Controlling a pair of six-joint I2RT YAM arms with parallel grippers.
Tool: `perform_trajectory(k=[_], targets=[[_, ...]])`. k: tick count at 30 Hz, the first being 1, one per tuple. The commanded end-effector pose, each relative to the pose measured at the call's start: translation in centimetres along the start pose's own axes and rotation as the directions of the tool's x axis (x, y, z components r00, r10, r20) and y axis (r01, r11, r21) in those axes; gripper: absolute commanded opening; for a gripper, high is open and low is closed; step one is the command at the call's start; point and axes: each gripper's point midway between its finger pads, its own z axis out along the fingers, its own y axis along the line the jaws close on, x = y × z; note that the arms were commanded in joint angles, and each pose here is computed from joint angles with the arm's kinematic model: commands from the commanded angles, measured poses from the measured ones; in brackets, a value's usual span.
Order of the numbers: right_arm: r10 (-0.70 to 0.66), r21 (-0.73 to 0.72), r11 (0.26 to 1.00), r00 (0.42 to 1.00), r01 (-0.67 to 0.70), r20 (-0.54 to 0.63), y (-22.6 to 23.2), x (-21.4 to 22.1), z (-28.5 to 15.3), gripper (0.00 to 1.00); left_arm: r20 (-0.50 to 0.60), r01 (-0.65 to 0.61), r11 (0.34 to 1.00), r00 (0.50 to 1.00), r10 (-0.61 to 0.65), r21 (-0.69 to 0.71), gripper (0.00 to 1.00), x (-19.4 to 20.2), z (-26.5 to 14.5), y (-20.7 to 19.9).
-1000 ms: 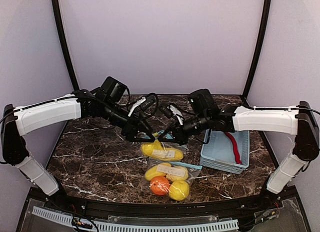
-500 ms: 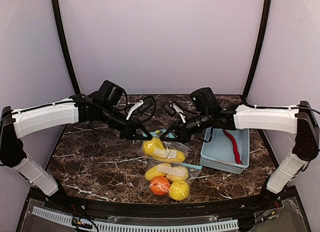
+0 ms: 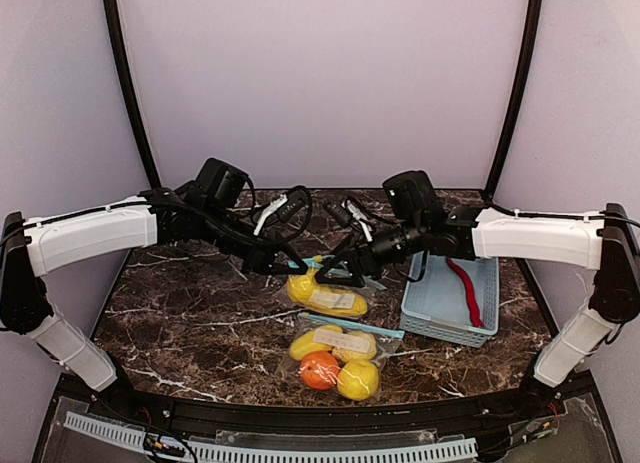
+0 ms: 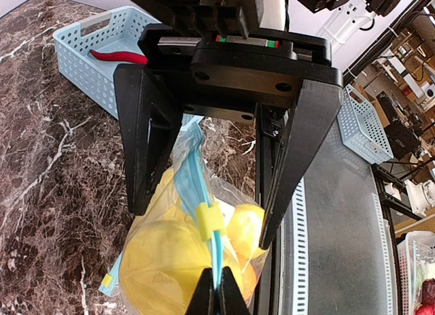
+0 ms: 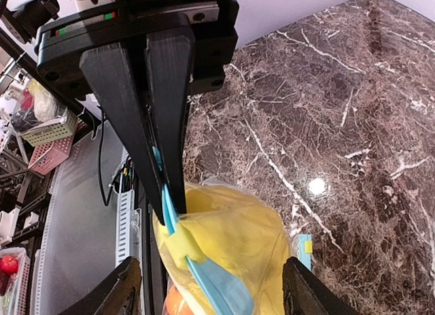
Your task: Place the food in the zip-top bag and seal the zipper
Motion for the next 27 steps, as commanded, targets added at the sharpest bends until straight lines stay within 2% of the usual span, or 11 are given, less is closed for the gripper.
perform_trajectory(k=[1,7,10,12,20,21,27], targets=[[-0.043,0.028,0.999,0.997,0.041,0.069,0.3,-1.9,0.0,0.69,0.022,-0.014,1.0,1.0,0.014,0.023,0.01,-0.5,-0.4,-0.7],[-0.032,0.03,0.999,0.996,0.03,0.089,0.1,-2.3,0.6,0.67,0.021,-0.015,1.0,1.0,0.016,-0.002,0.01,-0.5,-0.5,-0.4],[-0.022,0.034,0.999,0.996,0.019,0.081,0.0,-2.0,0.9,0.52,0.029,-0.023,1.0,0.999,0.023,-0.011,0.01,-0.7,-0.7,-0.5],[-0.023,0.046,0.999,0.997,0.019,0.078,-0.2,-1.8,1.1,0.49,0.04,-0.026,1.0,0.999,0.026,-0.013,0.01,-1.0,-0.9,-0.6],[-0.009,0.08,0.997,0.999,0.004,0.053,-0.7,-0.2,1.2,0.58,0.086,-0.027,0.999,0.996,0.03,-0.03,0.01,-2.3,-1.4,-0.8],[-0.006,0.085,0.996,0.999,0.002,0.053,-0.8,-0.1,1.1,0.54,0.088,-0.024,0.999,0.996,0.027,-0.029,0.01,-2.3,-1.4,-0.7],[-0.013,0.109,0.994,0.998,0.006,0.064,-1.1,-0.5,1.0,0.13,0.07,-0.008,1.0,0.998,0.008,0.002,0.01,-1.8,-1.1,-0.9]])
